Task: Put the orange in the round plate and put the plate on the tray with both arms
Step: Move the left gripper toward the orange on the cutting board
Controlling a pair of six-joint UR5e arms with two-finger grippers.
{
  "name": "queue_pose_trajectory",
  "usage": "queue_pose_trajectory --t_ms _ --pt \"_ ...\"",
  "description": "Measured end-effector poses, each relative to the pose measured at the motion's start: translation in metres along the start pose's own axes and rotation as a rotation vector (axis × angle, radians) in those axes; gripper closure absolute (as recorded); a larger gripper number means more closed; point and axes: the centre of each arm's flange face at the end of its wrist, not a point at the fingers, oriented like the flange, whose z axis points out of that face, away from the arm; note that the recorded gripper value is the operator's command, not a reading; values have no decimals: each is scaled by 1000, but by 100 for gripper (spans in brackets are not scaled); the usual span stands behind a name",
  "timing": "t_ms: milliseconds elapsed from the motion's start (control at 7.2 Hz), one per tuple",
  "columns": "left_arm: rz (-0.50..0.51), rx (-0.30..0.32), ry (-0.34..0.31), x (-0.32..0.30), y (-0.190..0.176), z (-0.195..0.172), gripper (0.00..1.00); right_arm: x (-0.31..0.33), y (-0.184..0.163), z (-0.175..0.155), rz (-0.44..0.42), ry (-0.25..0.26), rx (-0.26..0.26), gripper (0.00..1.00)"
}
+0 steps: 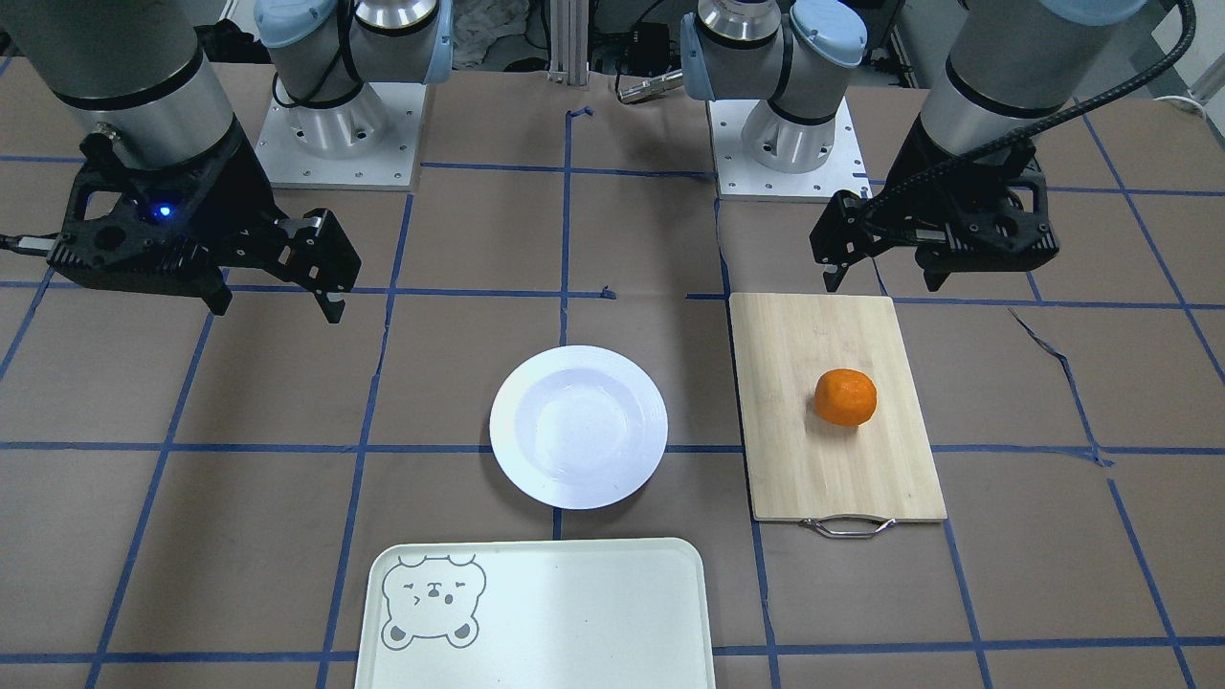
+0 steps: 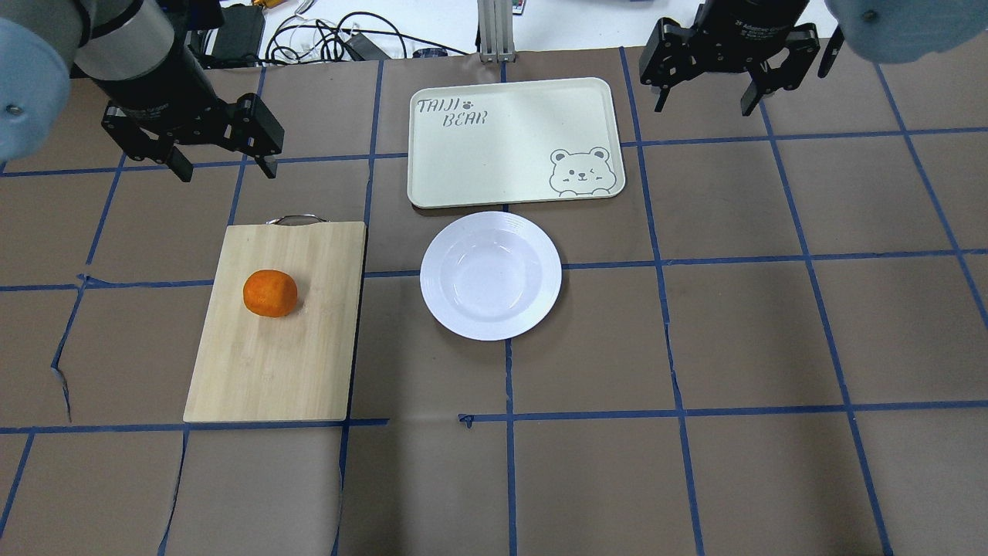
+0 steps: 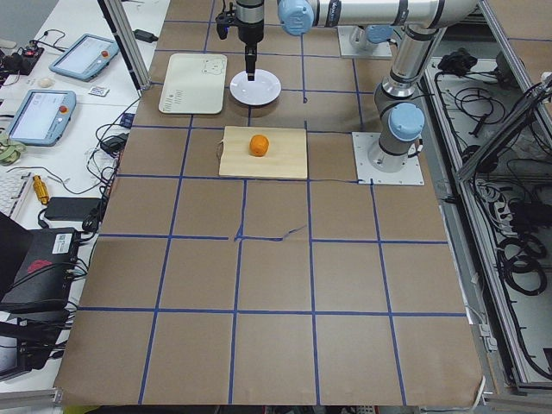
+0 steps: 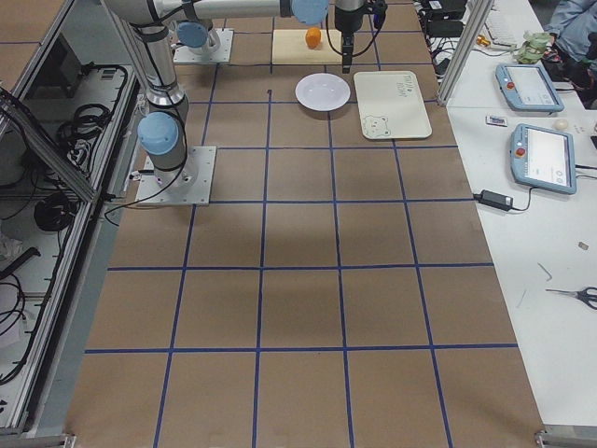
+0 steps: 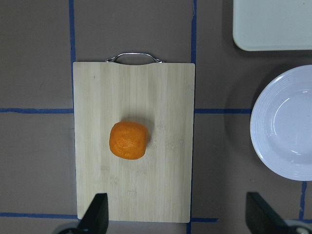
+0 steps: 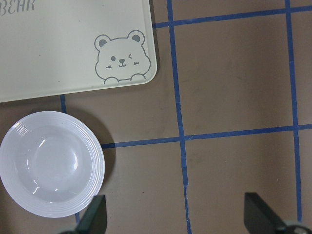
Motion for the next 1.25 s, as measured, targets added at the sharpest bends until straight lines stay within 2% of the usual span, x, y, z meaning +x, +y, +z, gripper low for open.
queue_pose_trajectory --t_ms 556,972,1250 --pt "-2 0 -1 -1 0 0 0 7 1 9 14 -3 -17 0" --pt "-5 5 -3 -3 -1 -1 0 4 0 15 15 -24 -27 0" --pt "-16 -13 -1 -10 -6 10 0 6 -1 15 17 -29 -29 0"
